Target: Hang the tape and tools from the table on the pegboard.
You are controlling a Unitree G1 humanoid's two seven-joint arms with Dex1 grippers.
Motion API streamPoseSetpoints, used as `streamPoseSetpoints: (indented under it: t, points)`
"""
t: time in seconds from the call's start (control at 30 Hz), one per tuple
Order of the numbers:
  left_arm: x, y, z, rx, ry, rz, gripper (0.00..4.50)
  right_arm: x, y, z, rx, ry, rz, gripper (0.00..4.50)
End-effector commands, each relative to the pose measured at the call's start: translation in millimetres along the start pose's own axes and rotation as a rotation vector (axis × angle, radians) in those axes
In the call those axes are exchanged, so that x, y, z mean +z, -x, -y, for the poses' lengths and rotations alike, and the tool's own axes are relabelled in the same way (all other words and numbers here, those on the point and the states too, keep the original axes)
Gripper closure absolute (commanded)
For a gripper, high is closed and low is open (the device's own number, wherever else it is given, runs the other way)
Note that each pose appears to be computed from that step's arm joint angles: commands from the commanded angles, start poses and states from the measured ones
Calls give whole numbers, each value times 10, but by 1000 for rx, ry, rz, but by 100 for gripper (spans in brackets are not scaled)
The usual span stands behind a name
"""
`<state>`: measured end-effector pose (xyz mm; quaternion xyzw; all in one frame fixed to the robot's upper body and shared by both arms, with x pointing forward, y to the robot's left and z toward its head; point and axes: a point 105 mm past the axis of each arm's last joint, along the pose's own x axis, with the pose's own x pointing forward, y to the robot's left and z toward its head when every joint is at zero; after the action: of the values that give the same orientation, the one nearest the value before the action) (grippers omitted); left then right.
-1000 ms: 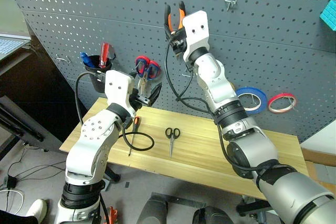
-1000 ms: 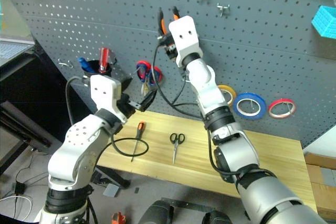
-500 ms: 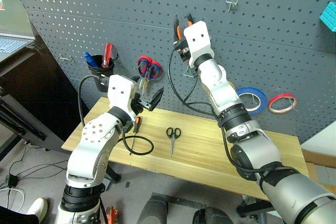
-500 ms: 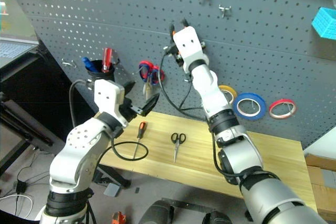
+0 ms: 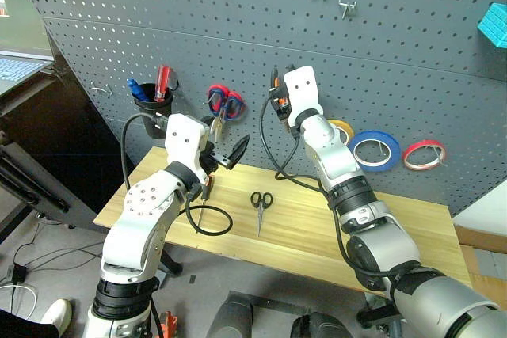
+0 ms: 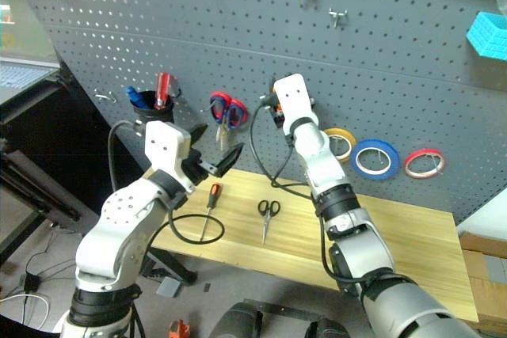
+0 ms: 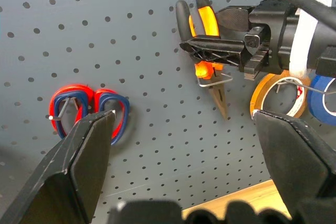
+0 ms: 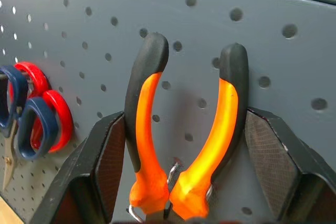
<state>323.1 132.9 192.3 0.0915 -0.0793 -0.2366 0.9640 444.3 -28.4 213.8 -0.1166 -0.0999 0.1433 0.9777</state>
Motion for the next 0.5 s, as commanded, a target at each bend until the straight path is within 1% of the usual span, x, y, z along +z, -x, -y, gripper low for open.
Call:
streamPoseSetpoints:
  t: [0.03,0.07,0.33,0.5]
  points:
    - [105,14,-11,2,-29,38,0,180,-8,163,-54,-7,49,27]
    - [103,12,-8,1,-29,37,0,180,-7,163,-54,-7,48,2]
    - [101,3,-3,-2,-27,38,0,186,10,162,-56,-5,46,2]
    - [96,9,-8,-3,-28,35,0,286,61,171,-31,-8,73,2]
